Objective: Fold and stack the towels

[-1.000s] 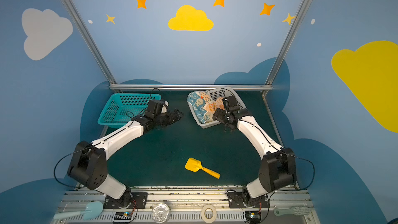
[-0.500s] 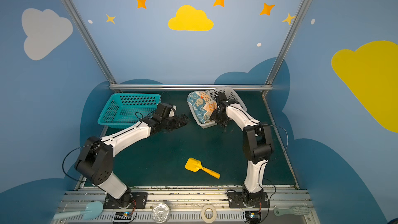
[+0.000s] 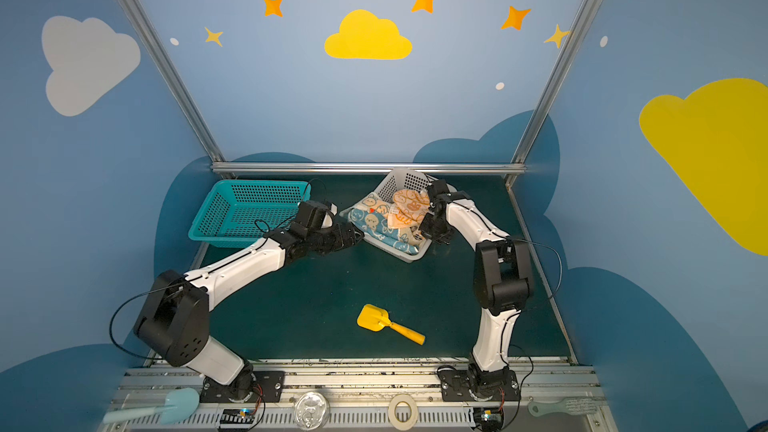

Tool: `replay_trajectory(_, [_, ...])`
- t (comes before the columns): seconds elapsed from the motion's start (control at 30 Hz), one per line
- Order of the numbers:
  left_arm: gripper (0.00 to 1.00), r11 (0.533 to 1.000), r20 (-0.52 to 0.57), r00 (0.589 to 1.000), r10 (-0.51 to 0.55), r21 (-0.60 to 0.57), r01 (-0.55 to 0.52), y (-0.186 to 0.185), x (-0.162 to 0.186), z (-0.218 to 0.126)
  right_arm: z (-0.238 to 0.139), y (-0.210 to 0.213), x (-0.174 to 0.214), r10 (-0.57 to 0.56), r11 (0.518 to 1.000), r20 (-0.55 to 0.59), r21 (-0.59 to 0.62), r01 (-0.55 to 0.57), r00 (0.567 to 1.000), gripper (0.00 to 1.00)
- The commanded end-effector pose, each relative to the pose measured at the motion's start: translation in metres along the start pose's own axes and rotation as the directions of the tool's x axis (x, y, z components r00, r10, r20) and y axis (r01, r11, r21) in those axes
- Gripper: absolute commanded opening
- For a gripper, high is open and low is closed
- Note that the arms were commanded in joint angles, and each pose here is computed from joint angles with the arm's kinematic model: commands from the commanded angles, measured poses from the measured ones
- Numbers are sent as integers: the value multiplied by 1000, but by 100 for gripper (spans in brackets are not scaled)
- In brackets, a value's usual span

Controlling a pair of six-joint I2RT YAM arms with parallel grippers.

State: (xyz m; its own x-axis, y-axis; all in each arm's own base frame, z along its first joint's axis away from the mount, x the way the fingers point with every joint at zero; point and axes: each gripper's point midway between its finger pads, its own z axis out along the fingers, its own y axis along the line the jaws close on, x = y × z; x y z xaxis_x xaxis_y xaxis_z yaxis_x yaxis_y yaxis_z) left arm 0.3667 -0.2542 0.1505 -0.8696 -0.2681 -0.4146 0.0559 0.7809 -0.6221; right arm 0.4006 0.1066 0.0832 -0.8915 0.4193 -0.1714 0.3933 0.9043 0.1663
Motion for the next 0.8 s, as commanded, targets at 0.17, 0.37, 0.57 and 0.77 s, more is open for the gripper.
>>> replay_trajectory(0.17, [100,1000,-73,997,-2,16,3,-1,-2,15,-24,-70,-14,24,989,23,147,-27,999,27])
replay_trajectory(0.37, [100,999,-83,996,27,49,-23,-18,-17,32,-49,-91,-15,23,985,91,170,-38,996,70])
replay_trajectory(0.57, [100,998,-109,994,24,60,-18,-28,-32,64,-79,-79,-1,20,998,119,55,-27,993,97])
replay_trajectory(0.77, [100,993,-143,990,-5,117,22,-41,-37,105,-102,-71,15,12,999,147,-41,-6,989,98])
